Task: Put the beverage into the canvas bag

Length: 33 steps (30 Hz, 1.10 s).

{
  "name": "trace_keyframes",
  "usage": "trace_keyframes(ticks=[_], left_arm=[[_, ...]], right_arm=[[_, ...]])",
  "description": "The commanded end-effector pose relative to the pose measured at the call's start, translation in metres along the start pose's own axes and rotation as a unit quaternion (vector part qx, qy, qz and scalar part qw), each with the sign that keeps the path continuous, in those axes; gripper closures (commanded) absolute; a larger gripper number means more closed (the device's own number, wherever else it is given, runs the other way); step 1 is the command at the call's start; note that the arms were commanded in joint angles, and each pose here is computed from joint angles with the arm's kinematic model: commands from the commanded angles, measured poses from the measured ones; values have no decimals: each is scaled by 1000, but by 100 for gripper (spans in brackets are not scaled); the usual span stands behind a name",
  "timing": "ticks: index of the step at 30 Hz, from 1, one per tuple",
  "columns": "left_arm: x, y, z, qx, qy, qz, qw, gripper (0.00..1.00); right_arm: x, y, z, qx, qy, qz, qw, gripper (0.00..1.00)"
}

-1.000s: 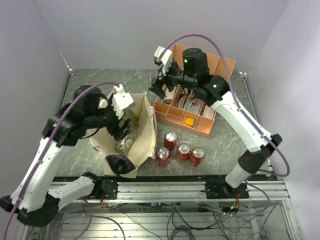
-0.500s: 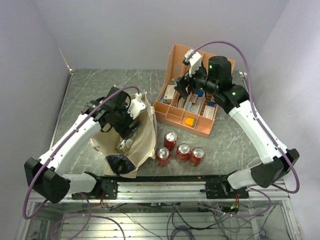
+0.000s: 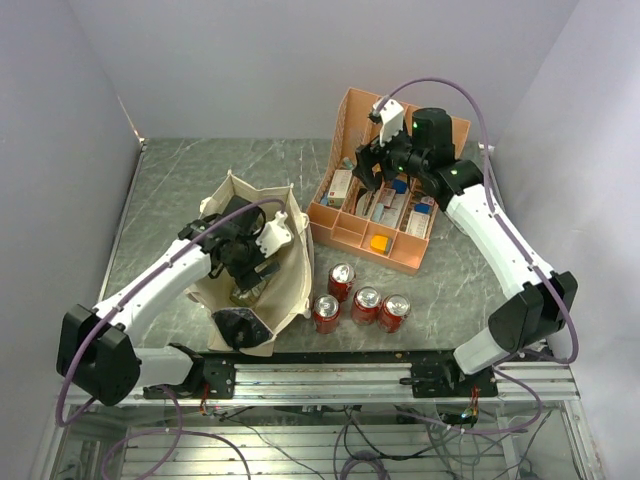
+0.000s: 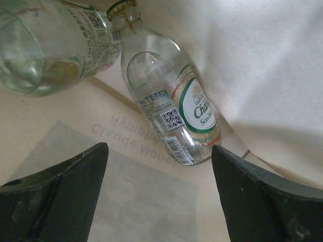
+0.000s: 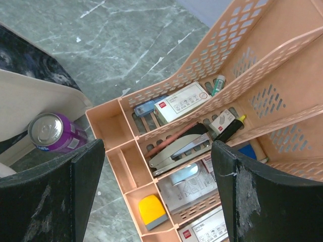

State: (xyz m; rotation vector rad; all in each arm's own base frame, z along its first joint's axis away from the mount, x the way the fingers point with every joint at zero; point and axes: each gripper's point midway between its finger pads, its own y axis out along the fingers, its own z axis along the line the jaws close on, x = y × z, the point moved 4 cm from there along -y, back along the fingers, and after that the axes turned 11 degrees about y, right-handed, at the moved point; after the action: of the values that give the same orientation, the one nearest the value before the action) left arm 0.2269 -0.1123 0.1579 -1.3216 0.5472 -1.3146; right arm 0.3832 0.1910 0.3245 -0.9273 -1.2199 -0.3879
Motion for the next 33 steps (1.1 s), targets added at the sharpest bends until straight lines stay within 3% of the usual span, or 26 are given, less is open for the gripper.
trace_keyframes(ticks=[1, 4, 18, 23, 28, 33], left_arm=[[2, 15, 13, 34, 20, -8, 999, 5], [2, 29, 13, 32, 24, -8, 999, 0], [-18, 78, 5, 23, 6, 35, 999, 0], [-28, 85, -4, 19, -8, 42, 999, 5], [-37, 85, -17, 21, 7, 12, 1000, 7], [-45, 96, -17, 22, -6, 53, 998, 7]], right_arm=[[0, 11, -8, -1, 8, -5, 1000, 14], [-2, 16, -13, -5, 9, -1, 1000, 14], [-11, 24, -22, -16, 2, 14, 1000, 14], [-14, 25, -22, -16, 1, 18, 1000, 14], [-17, 26, -22, -15, 2, 21, 1000, 14], [-16, 28, -21, -11, 7, 20, 1000, 14]])
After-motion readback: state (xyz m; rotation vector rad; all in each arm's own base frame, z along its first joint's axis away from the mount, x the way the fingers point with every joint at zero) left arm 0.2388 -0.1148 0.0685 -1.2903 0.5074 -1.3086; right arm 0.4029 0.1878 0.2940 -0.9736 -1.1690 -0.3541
